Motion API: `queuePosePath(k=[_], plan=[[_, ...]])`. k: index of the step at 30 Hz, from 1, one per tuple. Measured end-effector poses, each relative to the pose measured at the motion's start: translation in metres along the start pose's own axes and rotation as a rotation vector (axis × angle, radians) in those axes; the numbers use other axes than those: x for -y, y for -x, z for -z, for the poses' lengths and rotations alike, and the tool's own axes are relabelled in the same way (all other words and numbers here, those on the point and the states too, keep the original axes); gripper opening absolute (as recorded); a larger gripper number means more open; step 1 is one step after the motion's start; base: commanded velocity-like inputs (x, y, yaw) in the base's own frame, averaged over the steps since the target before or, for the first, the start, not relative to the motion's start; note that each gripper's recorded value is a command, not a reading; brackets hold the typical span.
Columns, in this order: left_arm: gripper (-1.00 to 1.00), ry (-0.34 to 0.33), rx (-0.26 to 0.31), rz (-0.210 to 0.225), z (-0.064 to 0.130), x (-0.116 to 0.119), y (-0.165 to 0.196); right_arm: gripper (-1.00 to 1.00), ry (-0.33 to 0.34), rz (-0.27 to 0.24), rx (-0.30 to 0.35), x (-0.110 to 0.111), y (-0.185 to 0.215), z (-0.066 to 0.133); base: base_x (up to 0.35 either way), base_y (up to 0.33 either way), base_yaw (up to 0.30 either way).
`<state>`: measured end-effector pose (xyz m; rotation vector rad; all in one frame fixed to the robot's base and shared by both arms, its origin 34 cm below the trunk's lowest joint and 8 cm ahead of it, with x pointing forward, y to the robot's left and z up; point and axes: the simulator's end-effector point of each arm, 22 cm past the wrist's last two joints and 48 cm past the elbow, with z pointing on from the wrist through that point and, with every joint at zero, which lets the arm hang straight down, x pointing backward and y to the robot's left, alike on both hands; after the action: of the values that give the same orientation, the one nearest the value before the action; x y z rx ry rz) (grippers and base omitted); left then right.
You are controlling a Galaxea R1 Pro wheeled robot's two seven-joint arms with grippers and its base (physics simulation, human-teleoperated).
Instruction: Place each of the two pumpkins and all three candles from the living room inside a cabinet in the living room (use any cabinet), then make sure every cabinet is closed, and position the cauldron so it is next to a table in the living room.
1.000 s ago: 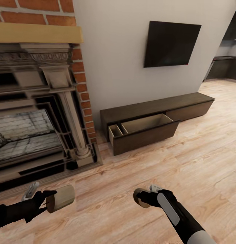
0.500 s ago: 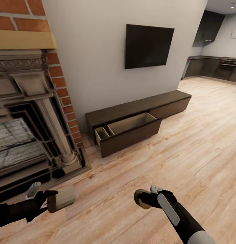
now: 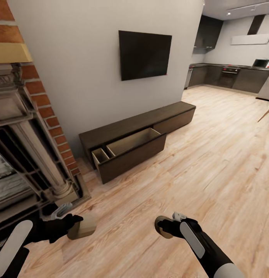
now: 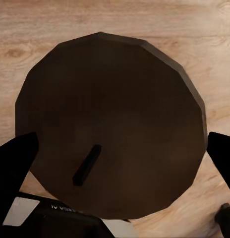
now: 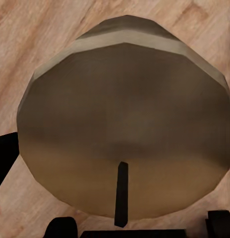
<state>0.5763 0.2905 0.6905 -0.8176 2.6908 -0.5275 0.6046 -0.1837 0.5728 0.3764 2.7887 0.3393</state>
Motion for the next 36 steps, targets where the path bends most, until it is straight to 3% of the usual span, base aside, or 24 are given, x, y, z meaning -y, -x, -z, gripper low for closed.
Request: queuePosePath(k=[4, 7, 10, 12, 15, 17, 19, 21, 24, 28, 36], plan=[[-1.0, 0.052, 0.011, -0.022, -0.004, 0.001, 0.001, -1.0, -0.002, -0.003, -0.006, 0.001, -0.001, 0.004, 0.0, 0.0, -0.29], [-1.0, 0.161, -0.041, -0.052, -0.023, -0.022, -0.012, -1.0, -0.007, -0.006, 0.021, 0.001, 0.006, 0.009, 0.0, 0.0, -0.29], [-1.0, 0.281, -0.011, -0.062, -0.035, -0.049, -0.011, -1.0, -0.029, -0.024, 0.048, 0.01, 0.007, 0.008, 0.0, 0.0, -0.29], [-1.0, 0.301, -0.002, -0.052, -0.042, -0.051, -0.016, -1.0, -0.037, -0.03, 0.05, 0.013, 0.007, 0.009, 0.0, 0.0, -0.29], [-1.0, 0.317, -0.027, -0.078, -0.054, -0.048, -0.037, -1.0, -0.046, -0.036, 0.049, 0.015, 0.006, 0.012, 0.0, 0.0, -0.29], [-1.0, 0.367, -0.004, -0.105, -0.062, -0.057, -0.044, -1.0, -0.059, -0.041, 0.046, 0.02, 0.003, 0.012, 0.0, 0.0, -0.29], [-1.0, 0.404, 0.055, -0.12, -0.068, -0.065, -0.044, -1.0, -0.072, -0.052, 0.055, 0.026, 0.001, 0.012, 0.0, 0.0, -0.29], [-1.0, 0.382, 0.095, -0.141, -0.075, -0.055, -0.046, -1.0, -0.079, -0.062, 0.071, 0.029, 0.003, 0.014, 0.0, 0.0, -0.29], [-1.0, 0.339, 0.104, -0.169, -0.083, -0.034, -0.058, -1.0, -0.085, -0.068, 0.08, 0.03, 0.005, 0.018, 0.0, 0.0, -0.29], [-1.0, 0.362, 0.095, -0.212, -0.087, -0.035, -0.071, -1.0, -0.09, -0.07, 0.081, 0.031, 0.006, 0.023, 0.0, 0.0, -0.29], [-1.0, 0.367, 0.106, -0.199, -0.083, -0.032, -0.079, -1.0, -0.091, -0.072, 0.081, 0.028, 0.008, 0.033, 0.0, 0.0, -0.29]])
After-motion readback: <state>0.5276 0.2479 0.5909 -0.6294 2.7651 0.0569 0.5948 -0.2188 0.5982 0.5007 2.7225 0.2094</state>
